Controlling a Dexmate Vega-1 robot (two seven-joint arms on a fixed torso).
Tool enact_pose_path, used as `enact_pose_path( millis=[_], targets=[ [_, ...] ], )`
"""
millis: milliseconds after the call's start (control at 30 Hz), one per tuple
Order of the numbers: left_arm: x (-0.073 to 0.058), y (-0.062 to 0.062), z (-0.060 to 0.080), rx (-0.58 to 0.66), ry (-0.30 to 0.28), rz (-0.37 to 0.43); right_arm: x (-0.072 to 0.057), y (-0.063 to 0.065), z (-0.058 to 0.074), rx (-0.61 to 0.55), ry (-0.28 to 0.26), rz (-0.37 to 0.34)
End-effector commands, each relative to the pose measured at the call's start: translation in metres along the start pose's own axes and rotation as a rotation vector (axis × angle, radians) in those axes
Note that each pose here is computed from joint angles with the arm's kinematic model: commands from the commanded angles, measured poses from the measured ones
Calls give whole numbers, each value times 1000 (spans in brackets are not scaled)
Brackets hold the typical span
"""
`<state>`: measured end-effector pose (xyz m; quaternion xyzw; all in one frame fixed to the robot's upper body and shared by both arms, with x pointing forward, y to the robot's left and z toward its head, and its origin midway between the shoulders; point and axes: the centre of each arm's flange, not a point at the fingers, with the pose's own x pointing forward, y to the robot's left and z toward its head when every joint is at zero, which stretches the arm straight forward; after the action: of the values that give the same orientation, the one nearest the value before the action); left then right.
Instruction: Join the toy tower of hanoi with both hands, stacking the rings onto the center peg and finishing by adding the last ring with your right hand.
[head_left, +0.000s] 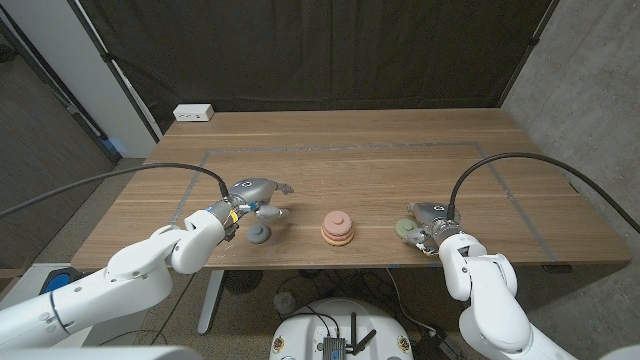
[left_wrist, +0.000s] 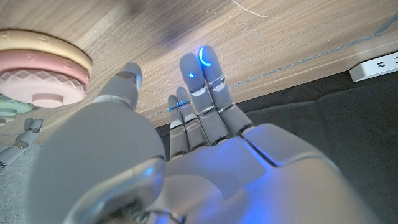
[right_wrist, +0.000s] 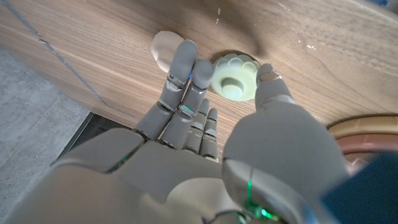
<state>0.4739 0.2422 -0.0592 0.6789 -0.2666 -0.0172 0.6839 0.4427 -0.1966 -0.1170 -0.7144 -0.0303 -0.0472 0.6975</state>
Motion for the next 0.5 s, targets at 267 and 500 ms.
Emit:
enact_pose_path(
  millis=[267, 500],
  targets=[
    [-1, -1, -4, -11, 3, 5, 7, 5, 3, -8, 6, 27],
    [-1, -2, -5, -14, 0, 1, 9, 7, 4, -13, 16, 42]
  ],
)
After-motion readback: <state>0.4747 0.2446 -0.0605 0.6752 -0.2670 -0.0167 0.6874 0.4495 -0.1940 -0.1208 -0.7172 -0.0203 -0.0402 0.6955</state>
